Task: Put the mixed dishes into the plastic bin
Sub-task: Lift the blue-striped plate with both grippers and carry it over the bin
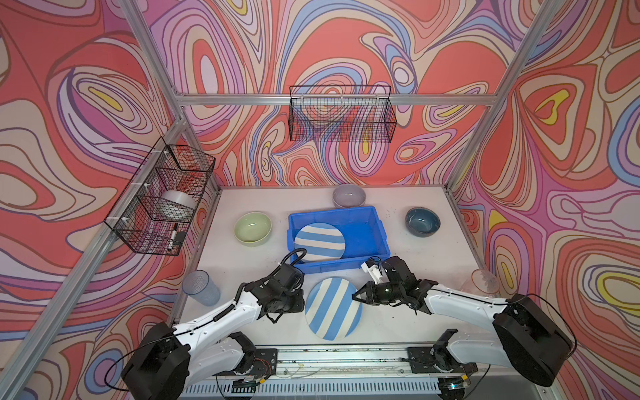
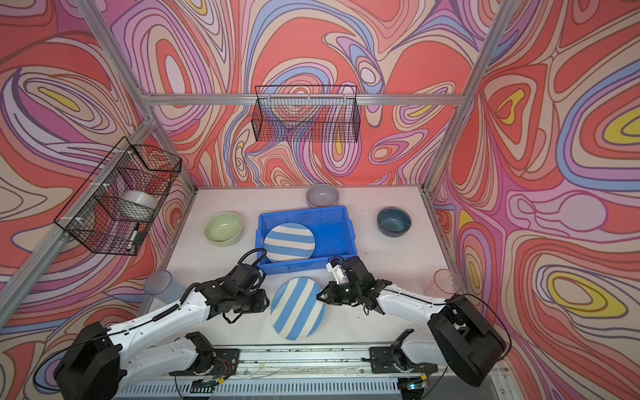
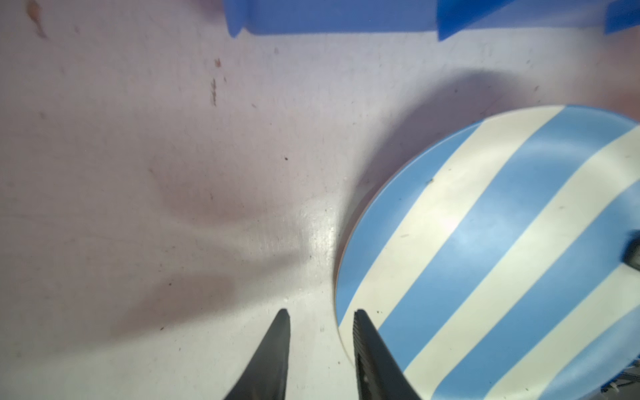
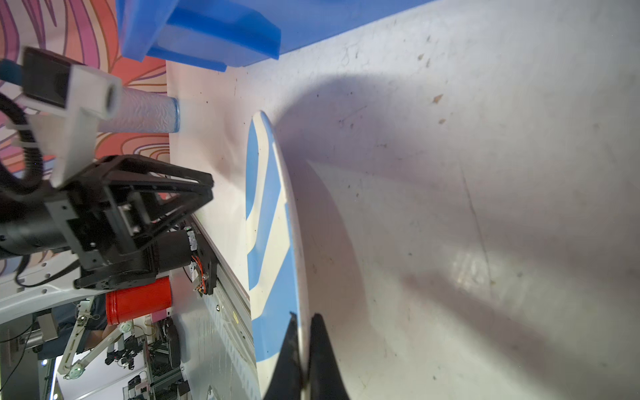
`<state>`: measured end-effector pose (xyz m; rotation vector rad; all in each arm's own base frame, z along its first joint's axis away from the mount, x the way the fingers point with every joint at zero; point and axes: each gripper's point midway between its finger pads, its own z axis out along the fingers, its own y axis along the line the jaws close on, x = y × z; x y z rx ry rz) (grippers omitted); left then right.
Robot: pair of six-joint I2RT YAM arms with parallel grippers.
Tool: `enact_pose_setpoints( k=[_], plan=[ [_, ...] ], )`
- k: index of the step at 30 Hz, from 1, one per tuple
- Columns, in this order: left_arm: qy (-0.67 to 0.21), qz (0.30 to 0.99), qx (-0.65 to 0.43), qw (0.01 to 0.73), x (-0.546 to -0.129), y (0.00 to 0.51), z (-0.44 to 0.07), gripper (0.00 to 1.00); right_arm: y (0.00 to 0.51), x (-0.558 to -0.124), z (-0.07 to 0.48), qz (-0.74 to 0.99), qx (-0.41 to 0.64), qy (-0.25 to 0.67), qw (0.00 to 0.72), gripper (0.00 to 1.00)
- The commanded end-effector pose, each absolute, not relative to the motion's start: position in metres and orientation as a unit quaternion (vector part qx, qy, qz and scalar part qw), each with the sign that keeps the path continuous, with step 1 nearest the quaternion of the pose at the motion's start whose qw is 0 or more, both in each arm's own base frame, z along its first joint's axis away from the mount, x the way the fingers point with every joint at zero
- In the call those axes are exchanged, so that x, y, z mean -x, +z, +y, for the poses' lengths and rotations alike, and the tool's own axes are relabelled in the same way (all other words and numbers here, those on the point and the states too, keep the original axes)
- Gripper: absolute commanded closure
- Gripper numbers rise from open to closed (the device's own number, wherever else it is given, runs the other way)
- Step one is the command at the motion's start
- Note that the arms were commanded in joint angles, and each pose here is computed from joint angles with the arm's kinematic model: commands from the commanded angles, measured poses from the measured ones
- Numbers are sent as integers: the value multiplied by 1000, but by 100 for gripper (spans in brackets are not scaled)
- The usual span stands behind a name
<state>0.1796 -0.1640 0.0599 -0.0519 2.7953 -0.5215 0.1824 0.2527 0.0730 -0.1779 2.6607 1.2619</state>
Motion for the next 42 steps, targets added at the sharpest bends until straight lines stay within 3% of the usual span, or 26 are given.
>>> enact_pose_setpoints(
  k=[1,12,23,32,42],
  plan=[
    [-143,977,29,154,-177,73,-146,60,91,-180,250,901,83,414,103,100],
    [-86,975,40,201,-187,117,-116,54,157,-191,255,879,137,432,147,100],
    [-128,957,87,247,-233,149,-108,54,226,-299,247,855,65,448,253,100],
    [-126,952,88,266,-272,161,-108,57,232,-369,263,848,34,443,288,100],
    [-109,959,72,251,-298,145,-114,63,204,-410,277,858,23,429,281,100]
  ],
)
